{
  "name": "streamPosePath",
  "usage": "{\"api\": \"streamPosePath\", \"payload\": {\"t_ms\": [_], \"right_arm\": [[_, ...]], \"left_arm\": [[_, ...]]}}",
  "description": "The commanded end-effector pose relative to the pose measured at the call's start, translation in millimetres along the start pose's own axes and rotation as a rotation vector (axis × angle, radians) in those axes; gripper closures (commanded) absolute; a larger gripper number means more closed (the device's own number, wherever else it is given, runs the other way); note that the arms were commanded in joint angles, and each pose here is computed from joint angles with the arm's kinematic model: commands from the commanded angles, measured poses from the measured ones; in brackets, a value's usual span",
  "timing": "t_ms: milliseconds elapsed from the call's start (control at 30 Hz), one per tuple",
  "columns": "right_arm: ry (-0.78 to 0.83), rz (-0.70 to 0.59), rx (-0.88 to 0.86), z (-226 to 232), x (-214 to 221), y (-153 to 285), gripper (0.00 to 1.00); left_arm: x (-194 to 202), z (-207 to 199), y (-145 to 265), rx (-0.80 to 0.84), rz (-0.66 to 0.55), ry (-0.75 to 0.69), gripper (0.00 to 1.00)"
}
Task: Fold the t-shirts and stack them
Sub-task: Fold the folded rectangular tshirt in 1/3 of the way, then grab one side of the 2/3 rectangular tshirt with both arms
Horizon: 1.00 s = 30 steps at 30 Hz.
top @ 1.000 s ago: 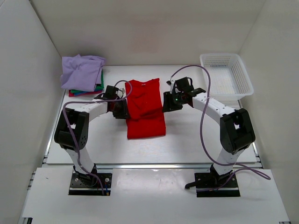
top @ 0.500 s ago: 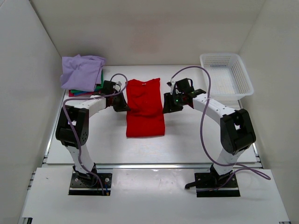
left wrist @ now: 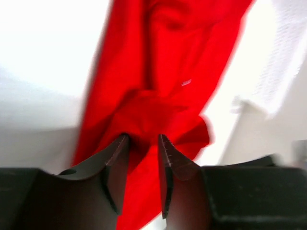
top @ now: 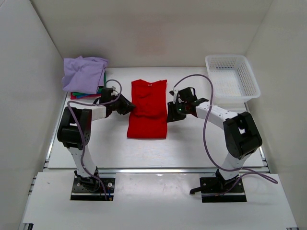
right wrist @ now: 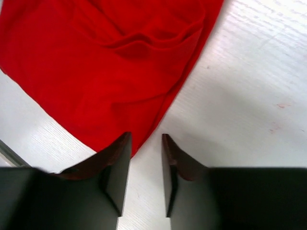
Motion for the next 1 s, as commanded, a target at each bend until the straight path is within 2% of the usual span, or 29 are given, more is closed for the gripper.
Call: {"api": "streamPosePath", "payload": {"t_ms": [0,100,233,300,367,500,567,633,700,833,967], "right_arm": [[0.069,-0.132,-0.043,12,-19,8,0.73],[0.078,-0.137,-0.06,14,-17,2,0.83],[0.078,-0.131,-0.055,15,-16,-3,0.81],[0.079,-0.141,-0.046,14,-17,-1,0.8],[0.077,-0.152,-0.029,15,-15,3,0.78],[0.053,-0.111,-0.02,16,-2,6,0.73],[0.033,-0.089,-0.028,23,9,10,0.66],[0.004,-0.061,-0.027,28,20,10,0.57],[-0.015,-0.04,-0.012,38,30,12,0.53],[-0.096,0.005,0.092,46,41,10,0.5],[-0.177,0.046,0.229,57,45,6,0.45]], "left_arm": [[-12,-43,11,0.24,-0.06,0.053,0.58],[-13,-48,22,0.301,-0.162,0.083,0.57],[-21,-55,34,0.376,-0.282,0.082,0.54],[-24,-44,33,0.289,-0.283,0.059,0.52],[-24,-35,34,0.267,-0.257,0.047,0.51],[-25,-10,53,0.317,-0.288,0.121,0.49],[-10,-5,62,0.338,-0.221,0.109,0.47],[17,5,63,0.25,-0.092,0.011,0.48],[43,16,72,0.148,-0.039,-0.086,0.47],[79,28,83,-0.039,-0.097,-0.234,0.44],[85,35,87,-0.196,-0.141,-0.288,0.42]]}}
Point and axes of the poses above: each gripper's point midway between its finger pads, its own y axis back along the fingers, its own z axis along the line the jaws close on, x = y × z, the point moved 9 cm from there along y, back along the fingers, and after that the axes turned 7 degrees about y, right-handed, at the moved point
